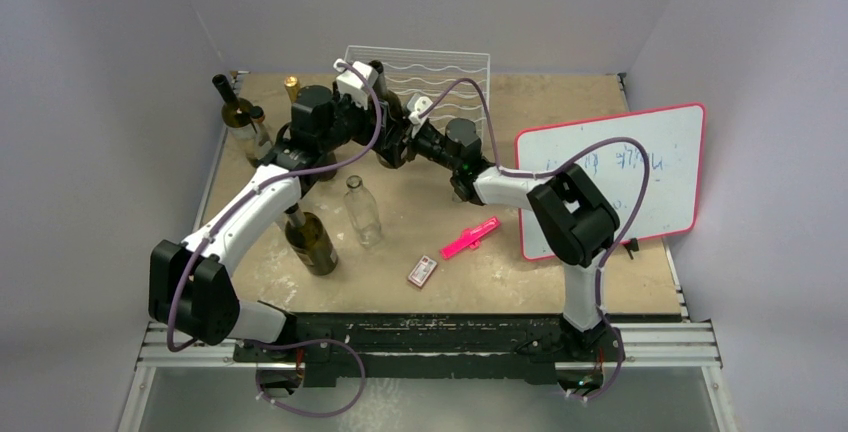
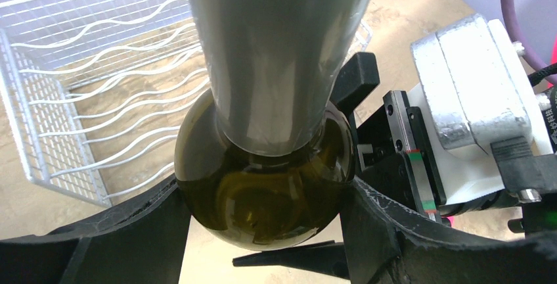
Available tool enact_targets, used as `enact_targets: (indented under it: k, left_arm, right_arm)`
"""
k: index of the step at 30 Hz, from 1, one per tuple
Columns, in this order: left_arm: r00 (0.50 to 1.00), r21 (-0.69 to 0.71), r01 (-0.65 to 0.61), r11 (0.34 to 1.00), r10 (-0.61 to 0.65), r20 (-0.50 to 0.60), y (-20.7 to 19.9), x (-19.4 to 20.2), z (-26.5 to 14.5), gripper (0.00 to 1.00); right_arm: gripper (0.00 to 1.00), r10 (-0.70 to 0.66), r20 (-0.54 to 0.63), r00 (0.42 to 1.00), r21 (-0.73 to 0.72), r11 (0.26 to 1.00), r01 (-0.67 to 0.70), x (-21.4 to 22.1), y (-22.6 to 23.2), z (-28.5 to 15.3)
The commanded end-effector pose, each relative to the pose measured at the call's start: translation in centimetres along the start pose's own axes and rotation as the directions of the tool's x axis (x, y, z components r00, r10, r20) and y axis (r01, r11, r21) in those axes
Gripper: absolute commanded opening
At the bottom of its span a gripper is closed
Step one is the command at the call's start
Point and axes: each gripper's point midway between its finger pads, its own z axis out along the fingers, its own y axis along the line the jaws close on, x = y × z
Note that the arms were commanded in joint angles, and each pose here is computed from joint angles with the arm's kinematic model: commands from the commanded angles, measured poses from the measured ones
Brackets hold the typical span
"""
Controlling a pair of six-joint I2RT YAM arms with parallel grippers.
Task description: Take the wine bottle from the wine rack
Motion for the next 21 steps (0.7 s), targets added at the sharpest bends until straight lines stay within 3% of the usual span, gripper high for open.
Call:
enact_targets:
  k: [1, 2, 4, 8, 18, 21]
  left_arm:
    - [0.983, 0.017, -0.031, 0.999, 0.027, 0.180, -1.8, -7.9, -2.2, 0.42]
    - [0.983, -0.006, -0.029, 1.000, 0.029, 0.180, -1.5, -8.1, -2.5, 0.53]
    - [0.984, -0.074, -0.024, 0.997, 0.036, 0.174, -0.5, -8.4, -3.1, 0.62]
    - [0.984, -0.149, -0.009, 0.989, 0.035, 0.173, 0.5, -9.3, -4.1, 0.70]
    - [0.971, -0.130, 0.074, 0.989, -0.042, 0.234, -0.1, -11.6, -4.7, 0.76]
    - [0.951, -0.114, 0.085, 0.990, -0.046, 0.307, -0.4, -12.5, -5.2, 0.76]
  right_arm:
    - [0.47, -0.079, 0.168, 0.983, 0.041, 0.996, 0.073, -5.2, -1.5, 1.2]
    - [0.42, -0.085, 0.179, 0.980, 0.040, 0.996, 0.079, -5.3, -1.5, 1.2]
    - [0.37, -0.091, 0.188, 0.978, 0.030, 0.996, 0.087, -4.9, -1.1, 0.8]
    - [0.33, -0.092, 0.194, 0.977, 0.013, 0.996, 0.091, -4.5, -0.8, 0.8]
    - [0.25, -0.054, 0.164, 0.985, -0.011, 0.998, 0.056, -2.7, -0.5, 1.2]
    - [0.24, -0.045, 0.166, 0.985, -0.009, 0.999, 0.047, -2.2, -0.4, 0.9]
